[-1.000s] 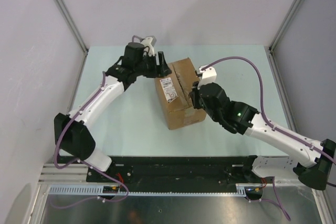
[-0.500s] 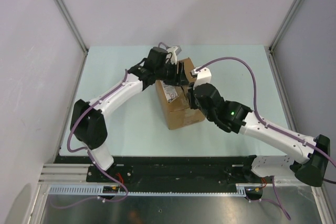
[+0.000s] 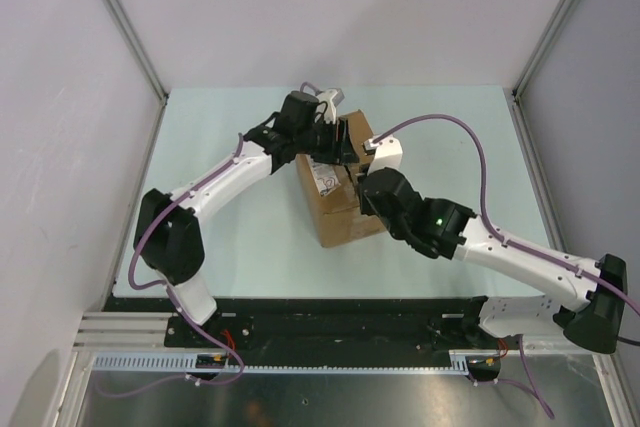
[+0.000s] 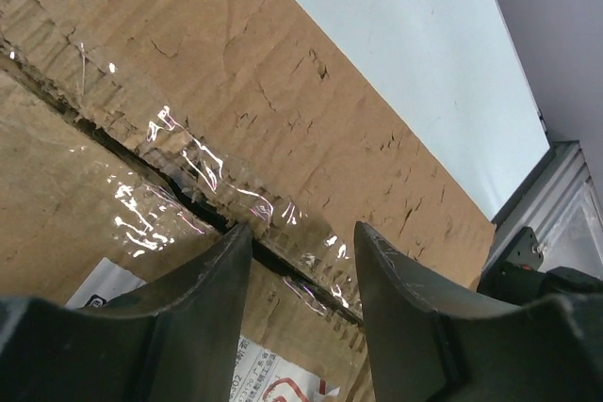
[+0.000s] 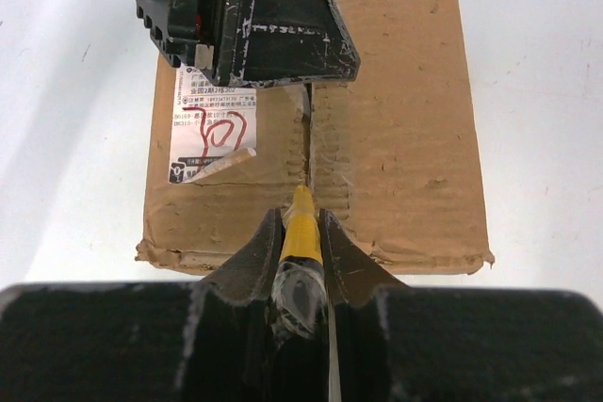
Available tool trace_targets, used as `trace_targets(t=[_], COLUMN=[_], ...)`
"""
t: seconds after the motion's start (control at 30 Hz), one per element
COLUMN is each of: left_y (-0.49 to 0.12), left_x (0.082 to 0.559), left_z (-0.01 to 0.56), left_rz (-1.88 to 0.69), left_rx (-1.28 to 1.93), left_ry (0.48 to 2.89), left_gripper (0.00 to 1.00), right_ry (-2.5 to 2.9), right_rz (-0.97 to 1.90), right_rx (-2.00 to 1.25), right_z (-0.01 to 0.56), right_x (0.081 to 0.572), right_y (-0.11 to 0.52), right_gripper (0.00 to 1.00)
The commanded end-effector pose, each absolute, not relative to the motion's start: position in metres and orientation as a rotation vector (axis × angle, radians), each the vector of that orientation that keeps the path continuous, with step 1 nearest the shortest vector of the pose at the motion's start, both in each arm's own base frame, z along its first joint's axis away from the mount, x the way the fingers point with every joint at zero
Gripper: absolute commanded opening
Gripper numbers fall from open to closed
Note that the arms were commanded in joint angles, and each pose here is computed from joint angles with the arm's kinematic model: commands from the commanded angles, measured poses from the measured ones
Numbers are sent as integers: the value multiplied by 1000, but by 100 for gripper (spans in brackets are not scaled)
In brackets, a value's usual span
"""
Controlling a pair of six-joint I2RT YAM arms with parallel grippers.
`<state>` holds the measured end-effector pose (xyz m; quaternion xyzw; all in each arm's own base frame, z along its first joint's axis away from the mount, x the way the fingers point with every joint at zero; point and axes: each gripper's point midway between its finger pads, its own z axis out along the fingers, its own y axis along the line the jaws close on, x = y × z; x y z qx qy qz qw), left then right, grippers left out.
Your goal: Unpack the express box
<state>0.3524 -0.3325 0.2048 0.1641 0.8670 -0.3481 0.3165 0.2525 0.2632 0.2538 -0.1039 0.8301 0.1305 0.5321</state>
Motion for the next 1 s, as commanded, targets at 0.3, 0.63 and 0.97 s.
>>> trace_targets(t=[0.3, 0.63, 0.97], left_y=[-313, -309, -307], left_x=[356, 352, 350], left_z=[196, 191, 188], left_rz=[-852, -843, -838], left_rx=[384, 394, 398], left_ry=[2315, 2327, 2332], left_gripper=[52, 52, 52], right_ry=[2015, 1896, 1877], right_rz=[271, 320, 260], right_rx=[-241, -244, -206], right_z=[255, 275, 276], right_x=[222, 245, 261], right_y=[235, 264, 255], right_gripper=[0, 0, 0])
